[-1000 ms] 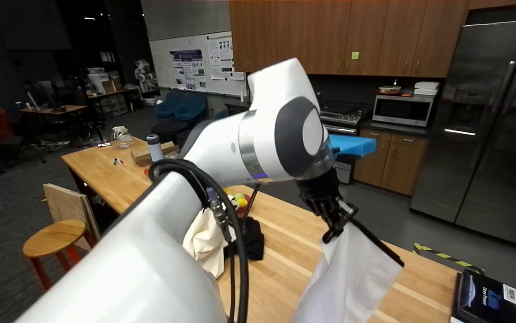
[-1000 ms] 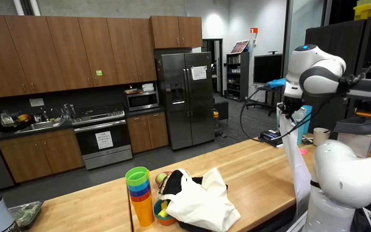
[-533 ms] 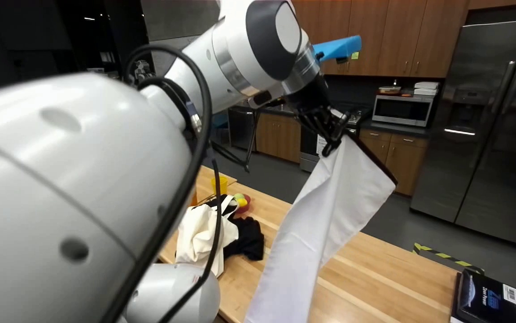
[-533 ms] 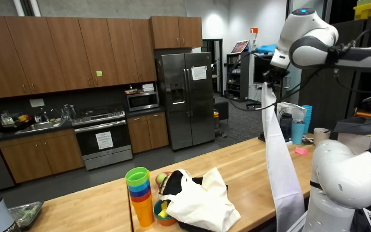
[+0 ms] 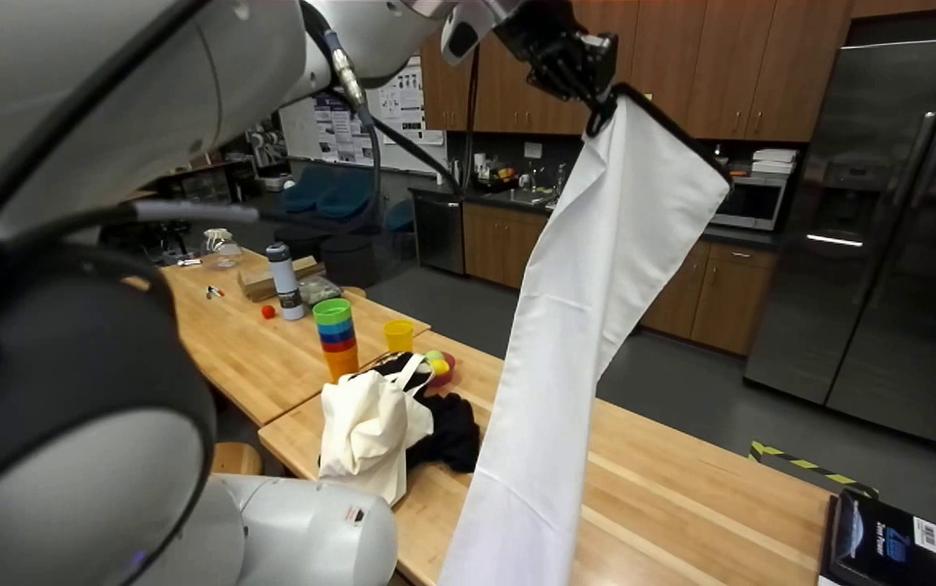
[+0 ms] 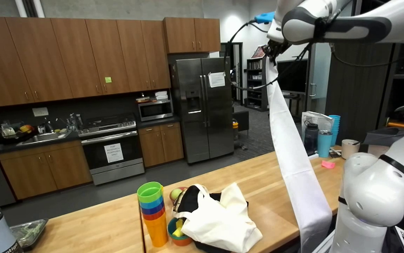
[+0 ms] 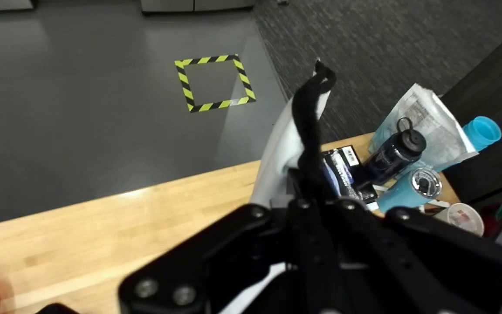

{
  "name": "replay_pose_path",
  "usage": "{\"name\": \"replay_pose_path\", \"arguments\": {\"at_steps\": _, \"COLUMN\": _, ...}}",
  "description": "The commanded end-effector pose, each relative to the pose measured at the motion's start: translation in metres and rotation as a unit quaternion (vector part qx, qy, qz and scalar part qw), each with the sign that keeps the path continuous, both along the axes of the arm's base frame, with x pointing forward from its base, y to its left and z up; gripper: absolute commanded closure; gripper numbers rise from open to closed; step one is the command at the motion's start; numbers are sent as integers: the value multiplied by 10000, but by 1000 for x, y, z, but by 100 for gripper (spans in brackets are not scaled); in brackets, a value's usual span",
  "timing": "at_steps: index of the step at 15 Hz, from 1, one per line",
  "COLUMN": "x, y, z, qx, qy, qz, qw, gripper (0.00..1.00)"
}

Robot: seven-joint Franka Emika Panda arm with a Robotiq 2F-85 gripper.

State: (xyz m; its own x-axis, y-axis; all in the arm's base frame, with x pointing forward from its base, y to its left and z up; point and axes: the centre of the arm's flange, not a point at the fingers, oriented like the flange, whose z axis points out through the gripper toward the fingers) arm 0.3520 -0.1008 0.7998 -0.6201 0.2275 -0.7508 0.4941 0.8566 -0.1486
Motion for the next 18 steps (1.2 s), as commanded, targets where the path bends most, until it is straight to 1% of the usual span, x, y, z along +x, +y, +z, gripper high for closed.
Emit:
{"name": "replay_pose_path", "arguments": {"at_steps": 1, "x": 38, "y": 10, "z": 83, "qx": -316, "qy": -172, "qz": -241, "qw": 9991, "gripper": 99}}
{"name": "replay_pose_path", "arguments": {"at_steps": 4, "x": 54, "y": 20, "z": 126, "qx": -487, "qy": -332, "qz": -383, "qw": 9975, "gripper": 99}}
{"name": "replay_pose_path", "arguments": {"at_steps": 6, "x": 57, "y": 29, "z": 152, "qx": -592, "qy": -451, "qz": -538, "qw": 9958, "gripper": 99}}
{"name": "replay_pose_path", "arguments": {"at_steps": 9, "x": 68, "y": 38, "z": 186, "qx": -729, "qy": -636, "qz": -766, "qw": 9924, "gripper": 99}}
{"name": "replay_pose_path", "arguments": {"at_steps": 11, "x": 77, "y": 41, "z": 201, "qx": -848, "qy": -778, "qz": -944, "qw": 9889, "gripper": 99}}
{"name": "replay_pose_path", "arguments": {"at_steps": 12, "x": 84, "y": 40, "z": 207, "qx": -930, "qy": -847, "qz": -1072, "qw": 9862, "gripper": 99}}
{"name": "replay_pose_path", "arguments": {"at_steps": 15, "x": 96, "y": 38, "z": 216, "qx": -995, "qy": -1033, "qz": -1473, "qw": 9786, "gripper": 99}}
{"name": "replay_pose_path", "arguments": {"at_steps": 18, "x": 104, "y": 36, "z": 219, "qx": -1010, "qy": -1431, "qz": -2112, "qw": 9616, "gripper": 99}}
